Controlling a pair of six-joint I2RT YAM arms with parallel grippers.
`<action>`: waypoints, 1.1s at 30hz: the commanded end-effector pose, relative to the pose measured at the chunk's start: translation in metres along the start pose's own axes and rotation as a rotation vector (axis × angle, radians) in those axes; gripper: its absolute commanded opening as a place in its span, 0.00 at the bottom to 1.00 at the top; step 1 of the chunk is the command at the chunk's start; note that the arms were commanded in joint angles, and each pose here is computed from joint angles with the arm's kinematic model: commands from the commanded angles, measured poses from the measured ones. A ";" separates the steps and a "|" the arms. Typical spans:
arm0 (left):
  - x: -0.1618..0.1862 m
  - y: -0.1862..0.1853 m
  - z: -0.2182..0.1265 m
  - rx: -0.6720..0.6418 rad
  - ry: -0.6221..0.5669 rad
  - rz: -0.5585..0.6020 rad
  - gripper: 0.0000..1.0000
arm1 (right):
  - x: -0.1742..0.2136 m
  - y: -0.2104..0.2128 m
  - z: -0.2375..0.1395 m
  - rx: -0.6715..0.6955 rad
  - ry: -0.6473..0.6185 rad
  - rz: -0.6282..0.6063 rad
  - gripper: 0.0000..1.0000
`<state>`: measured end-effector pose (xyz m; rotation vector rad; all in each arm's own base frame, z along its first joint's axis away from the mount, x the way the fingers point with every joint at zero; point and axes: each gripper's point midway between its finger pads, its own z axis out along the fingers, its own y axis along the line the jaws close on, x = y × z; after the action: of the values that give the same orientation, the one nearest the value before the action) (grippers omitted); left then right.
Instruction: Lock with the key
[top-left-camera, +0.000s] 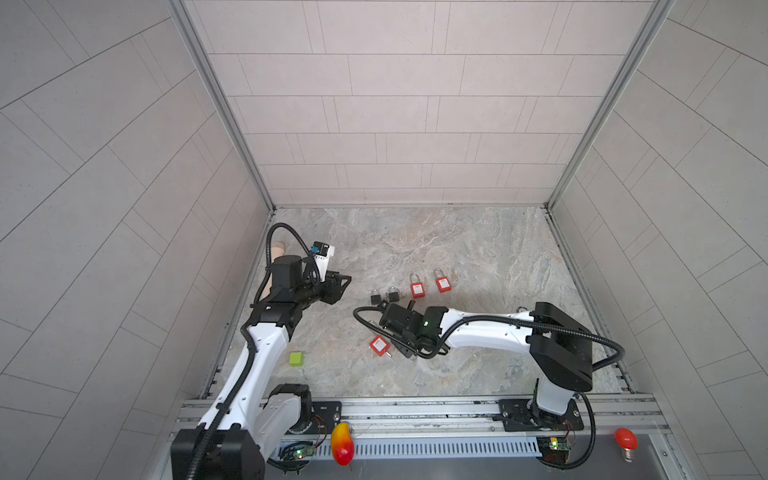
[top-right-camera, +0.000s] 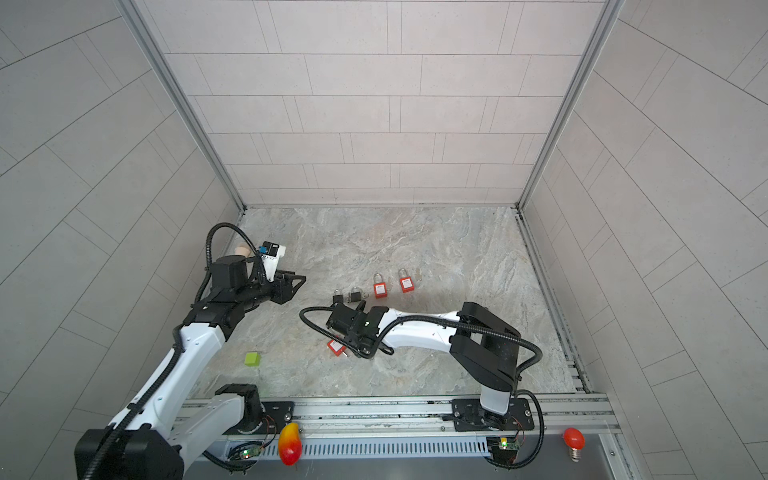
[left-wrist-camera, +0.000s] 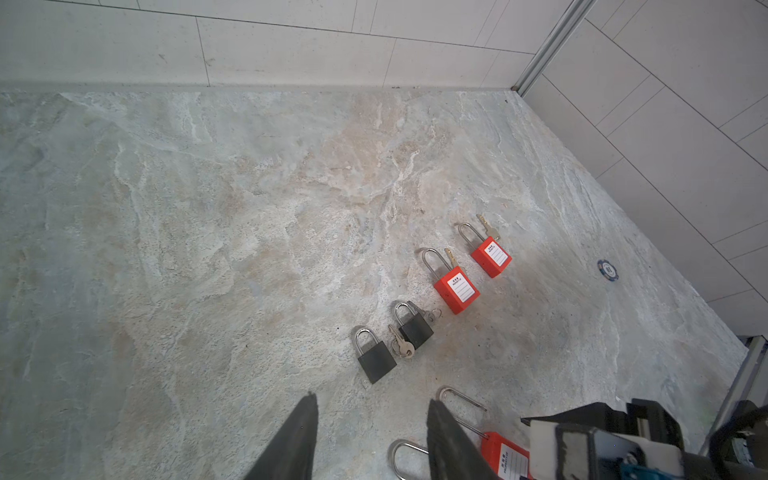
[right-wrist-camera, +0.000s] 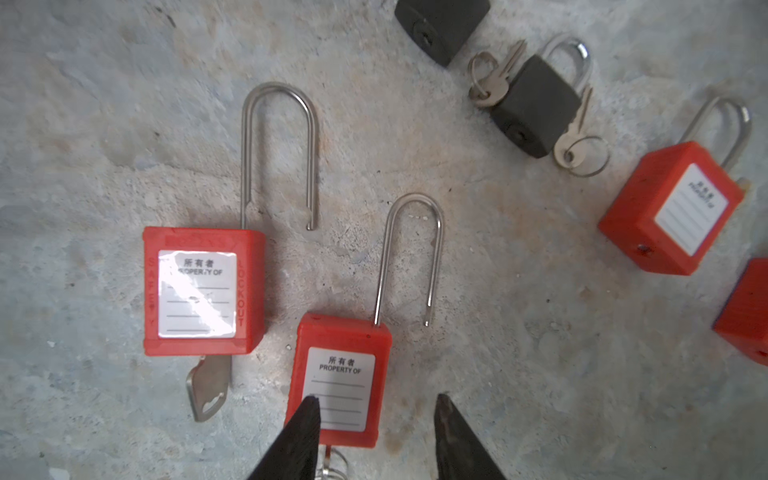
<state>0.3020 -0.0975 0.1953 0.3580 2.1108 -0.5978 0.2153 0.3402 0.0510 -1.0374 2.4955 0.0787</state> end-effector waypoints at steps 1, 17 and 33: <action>0.000 -0.007 -0.001 0.021 -0.008 0.043 0.48 | 0.000 0.007 0.007 -0.017 0.019 0.018 0.49; 0.002 -0.009 -0.003 0.024 -0.006 0.065 0.48 | 0.025 0.010 0.028 -0.010 0.121 0.063 0.52; -0.001 -0.021 0.006 0.110 -0.064 0.205 0.48 | -0.015 -0.024 -0.034 0.033 -0.007 -0.220 0.25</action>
<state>0.2989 -0.1069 0.1906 0.4760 2.0496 -0.5880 0.2142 0.3297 0.0449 -1.2118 2.4917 -0.0268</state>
